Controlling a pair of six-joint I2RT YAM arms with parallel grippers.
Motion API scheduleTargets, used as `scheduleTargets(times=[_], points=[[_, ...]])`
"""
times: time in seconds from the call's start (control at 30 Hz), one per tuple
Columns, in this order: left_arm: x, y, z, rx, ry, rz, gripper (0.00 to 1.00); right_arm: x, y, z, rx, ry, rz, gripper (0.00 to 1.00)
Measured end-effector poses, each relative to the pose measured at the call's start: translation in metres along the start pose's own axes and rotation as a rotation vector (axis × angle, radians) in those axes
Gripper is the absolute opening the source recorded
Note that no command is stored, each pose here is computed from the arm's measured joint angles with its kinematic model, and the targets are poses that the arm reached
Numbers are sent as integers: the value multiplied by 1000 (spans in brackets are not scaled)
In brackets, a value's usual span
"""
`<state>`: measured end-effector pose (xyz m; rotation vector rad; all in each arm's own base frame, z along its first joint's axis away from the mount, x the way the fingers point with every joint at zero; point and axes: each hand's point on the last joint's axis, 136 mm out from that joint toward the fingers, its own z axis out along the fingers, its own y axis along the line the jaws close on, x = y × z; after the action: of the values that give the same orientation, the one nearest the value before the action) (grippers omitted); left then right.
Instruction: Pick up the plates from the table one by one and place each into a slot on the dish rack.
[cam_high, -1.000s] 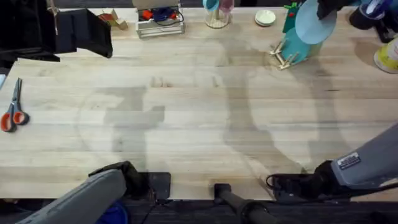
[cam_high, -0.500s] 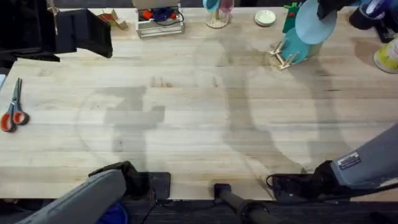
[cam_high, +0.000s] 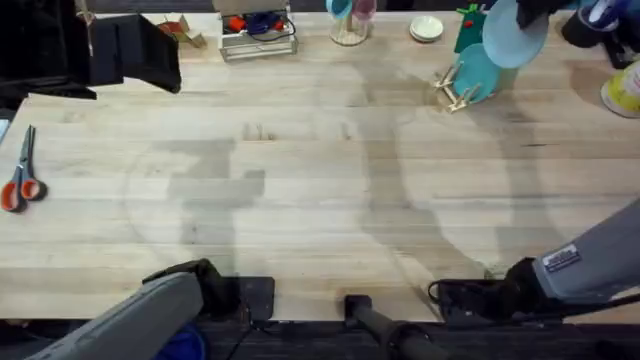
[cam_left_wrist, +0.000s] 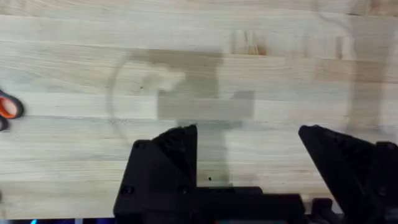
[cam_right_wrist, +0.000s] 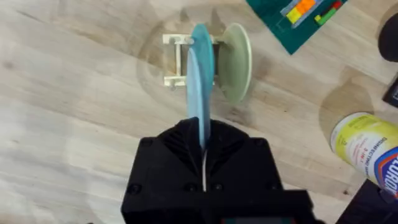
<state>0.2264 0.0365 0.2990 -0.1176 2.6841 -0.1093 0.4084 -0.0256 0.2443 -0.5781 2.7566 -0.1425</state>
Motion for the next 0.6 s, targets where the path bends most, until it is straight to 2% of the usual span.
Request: scheduleTargets(times=[0.37, 0.6], points=[[0, 0, 0, 0, 0, 0, 994, 14, -26, 0, 26, 13, 66, 30], [0, 0, 0, 0, 0, 0, 993, 7, -31, 0, 44, -18, 71, 30]])
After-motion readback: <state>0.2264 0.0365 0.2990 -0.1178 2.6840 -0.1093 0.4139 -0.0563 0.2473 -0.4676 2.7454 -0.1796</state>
